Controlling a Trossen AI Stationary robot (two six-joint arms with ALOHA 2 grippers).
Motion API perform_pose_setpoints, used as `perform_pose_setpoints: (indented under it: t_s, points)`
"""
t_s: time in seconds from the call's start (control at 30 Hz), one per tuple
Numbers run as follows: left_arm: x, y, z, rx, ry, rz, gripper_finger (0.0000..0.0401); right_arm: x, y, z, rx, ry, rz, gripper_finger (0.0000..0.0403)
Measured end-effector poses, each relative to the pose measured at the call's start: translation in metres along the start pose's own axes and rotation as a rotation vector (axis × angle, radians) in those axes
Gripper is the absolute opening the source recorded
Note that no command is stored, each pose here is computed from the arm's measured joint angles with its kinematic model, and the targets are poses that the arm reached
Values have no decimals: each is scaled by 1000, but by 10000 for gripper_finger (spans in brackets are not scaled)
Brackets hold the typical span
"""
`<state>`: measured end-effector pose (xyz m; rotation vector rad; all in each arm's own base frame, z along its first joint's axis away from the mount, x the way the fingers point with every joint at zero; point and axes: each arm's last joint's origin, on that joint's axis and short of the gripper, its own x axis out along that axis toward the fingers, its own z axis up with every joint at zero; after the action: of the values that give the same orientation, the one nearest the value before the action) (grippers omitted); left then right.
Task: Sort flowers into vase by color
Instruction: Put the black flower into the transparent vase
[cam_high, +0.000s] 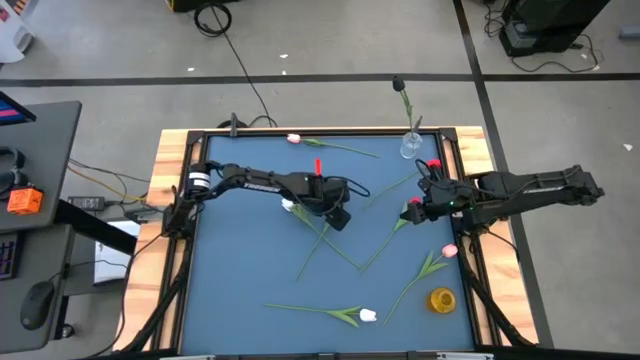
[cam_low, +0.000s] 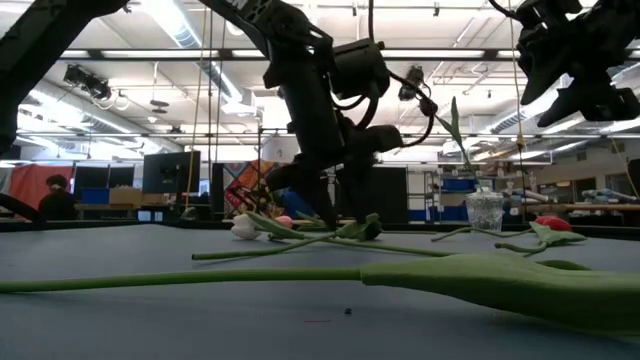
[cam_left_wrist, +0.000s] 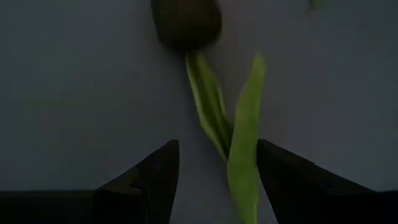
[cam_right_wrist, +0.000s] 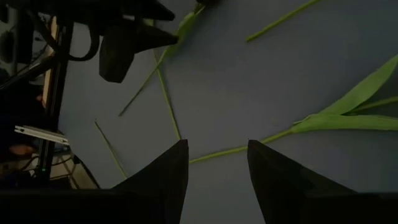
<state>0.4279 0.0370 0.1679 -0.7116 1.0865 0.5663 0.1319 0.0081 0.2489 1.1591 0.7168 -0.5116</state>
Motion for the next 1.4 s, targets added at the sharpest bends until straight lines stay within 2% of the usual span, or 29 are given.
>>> perform_pose_setpoints:
  t_s: [0.13,0.37,0.47,0.77,0.87,1.0,1.07,1.17,1.4]
  points:
    - [2,-8,-12,20,32,10,217,2,0,0,0,-5,-10,173]
    - [21,-10,-15,43,60,-8,206,6,1,0,-7,0,-32,173]
    - [22,-9,-15,44,65,0,176,7,1,0,-11,1,-35,173]
    - [24,-6,-13,68,69,2,31,11,4,2,-8,-47,-39,173]
    - [19,-6,-10,76,62,-19,11,12,8,4,-9,-84,-18,173]
    - [3,-5,1,105,15,-97,18,12,17,8,-62,-148,58,174]
    - [-13,-7,13,130,-43,-190,20,12,23,10,-122,-185,103,174]
    - [-34,-9,31,146,-160,-307,21,13,29,12,-181,-217,150,175]
    - [-86,-10,72,133,-491,-568,19,12,40,17,-235,-315,223,175]
